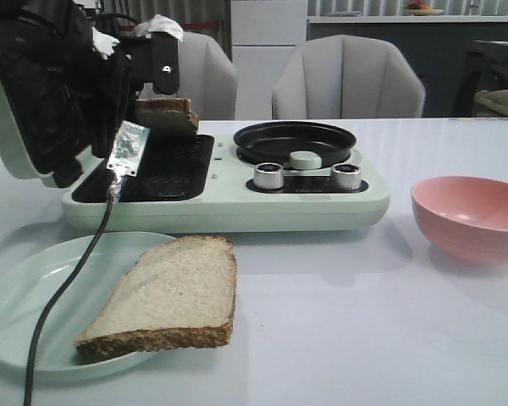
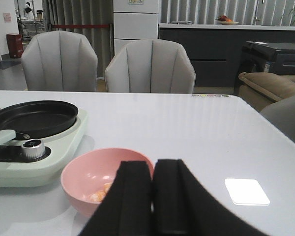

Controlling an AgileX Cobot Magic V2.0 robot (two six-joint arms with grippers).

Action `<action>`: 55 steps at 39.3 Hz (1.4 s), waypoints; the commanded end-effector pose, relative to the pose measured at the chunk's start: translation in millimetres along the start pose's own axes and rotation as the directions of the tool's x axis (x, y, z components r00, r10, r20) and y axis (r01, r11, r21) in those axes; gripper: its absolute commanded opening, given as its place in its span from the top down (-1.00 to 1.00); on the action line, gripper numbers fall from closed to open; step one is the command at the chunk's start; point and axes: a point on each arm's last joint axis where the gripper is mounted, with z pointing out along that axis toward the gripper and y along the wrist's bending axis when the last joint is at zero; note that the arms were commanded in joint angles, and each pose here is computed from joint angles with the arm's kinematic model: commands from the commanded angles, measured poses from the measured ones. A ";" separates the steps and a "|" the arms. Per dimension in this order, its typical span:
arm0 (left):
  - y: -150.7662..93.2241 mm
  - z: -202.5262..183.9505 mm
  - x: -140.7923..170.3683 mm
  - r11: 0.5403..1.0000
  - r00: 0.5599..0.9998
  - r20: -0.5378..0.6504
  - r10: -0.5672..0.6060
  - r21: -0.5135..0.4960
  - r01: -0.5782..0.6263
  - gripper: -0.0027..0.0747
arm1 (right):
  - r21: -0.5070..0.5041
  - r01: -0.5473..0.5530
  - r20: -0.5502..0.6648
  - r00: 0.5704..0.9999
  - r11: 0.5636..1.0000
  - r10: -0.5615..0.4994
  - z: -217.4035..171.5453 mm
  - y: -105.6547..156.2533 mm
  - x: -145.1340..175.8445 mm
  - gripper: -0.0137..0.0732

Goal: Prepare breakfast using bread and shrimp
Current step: 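Lift the bread slice and lay it in the sandwich maker tray, release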

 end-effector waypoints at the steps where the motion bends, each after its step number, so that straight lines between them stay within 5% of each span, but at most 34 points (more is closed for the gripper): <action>1: 26.0 -12.8 -3.5 0.997 1.000 0.022 -0.021 -0.074 0.023 0.61 | 0.000 0.019 0.125 0.992 1.000 -0.019 -2.8 0.5 -14.6 0.33; 8: 22.5 -11.2 -4.5 0.996 0.997 0.036 -0.063 -0.053 0.065 0.51 | 0.000 0.019 0.125 0.992 1.000 -0.019 -2.8 0.5 -14.6 0.33; 17: 11.2 -11.3 -8.0 0.994 0.993 0.035 -0.111 -0.012 0.112 -0.32 | 0.000 0.019 0.125 0.992 1.000 -0.019 -2.8 0.5 -14.6 0.33; 22: 3.0 -13.0 -9.2 0.986 0.986 0.018 -0.163 0.019 0.163 -0.55 | 0.000 0.019 0.125 0.992 1.000 -0.019 -2.8 0.5 -14.6 0.33; 38: 22.6 -53.3 -17.6 0.925 0.924 -0.030 -0.381 0.004 0.381 -0.53 | 0.000 0.019 0.125 0.992 1.000 -0.019 -2.8 0.5 -14.6 0.33; 55: 69.0 -146.7 -27.7 0.760 0.760 0.037 -0.649 -0.010 0.650 -0.53 | 0.000 0.019 0.125 0.992 1.000 -0.019 -2.8 0.5 -14.6 0.33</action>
